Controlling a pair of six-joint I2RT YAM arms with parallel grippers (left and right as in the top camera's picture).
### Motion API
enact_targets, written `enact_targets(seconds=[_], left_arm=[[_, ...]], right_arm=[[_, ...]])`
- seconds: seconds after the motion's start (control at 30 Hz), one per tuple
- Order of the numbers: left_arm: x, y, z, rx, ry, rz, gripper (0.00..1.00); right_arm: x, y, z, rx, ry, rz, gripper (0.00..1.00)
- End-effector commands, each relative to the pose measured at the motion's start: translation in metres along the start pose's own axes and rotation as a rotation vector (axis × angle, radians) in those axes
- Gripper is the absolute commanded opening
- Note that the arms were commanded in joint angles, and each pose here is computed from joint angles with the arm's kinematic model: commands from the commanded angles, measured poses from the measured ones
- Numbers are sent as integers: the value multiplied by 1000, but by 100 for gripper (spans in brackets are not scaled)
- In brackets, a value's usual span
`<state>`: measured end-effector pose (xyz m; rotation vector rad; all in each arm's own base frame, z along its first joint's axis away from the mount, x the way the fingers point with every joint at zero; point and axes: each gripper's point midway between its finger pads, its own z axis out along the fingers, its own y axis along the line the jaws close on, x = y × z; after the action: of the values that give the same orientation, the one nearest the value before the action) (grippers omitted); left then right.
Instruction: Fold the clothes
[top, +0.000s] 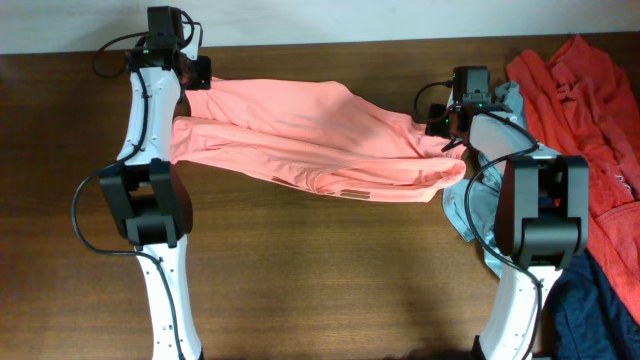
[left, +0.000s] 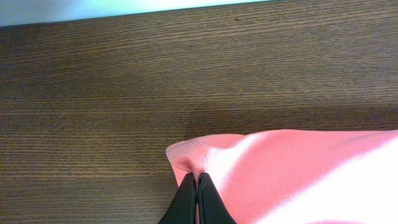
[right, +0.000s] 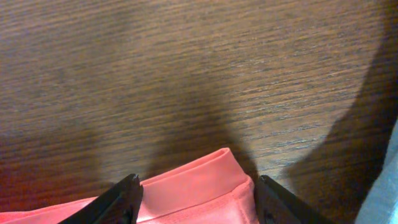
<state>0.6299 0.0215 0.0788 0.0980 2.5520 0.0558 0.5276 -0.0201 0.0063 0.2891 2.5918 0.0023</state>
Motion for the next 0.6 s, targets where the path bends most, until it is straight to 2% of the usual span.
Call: enact_targets(seconds=[0.0, 0.1, 0.23, 0.3, 0.57], left_arm=[[-2, 1, 1, -7, -6, -12, 0], [-2, 1, 1, -7, -4, -12, 0], [-2, 1, 1, -7, -5, -12, 0], [-3, 1, 1, -8, -8, -11, 0], [-10, 14, 0, -67, -35, -1, 0]], right_arm=[[3, -1, 10, 18, 4, 11, 53], [5, -1, 10, 18, 11, 10, 42], [4, 0, 10, 14, 10, 10, 21], [1, 2, 9, 0, 4, 10, 6], [-27, 8, -10, -18, -9, 13, 4]])
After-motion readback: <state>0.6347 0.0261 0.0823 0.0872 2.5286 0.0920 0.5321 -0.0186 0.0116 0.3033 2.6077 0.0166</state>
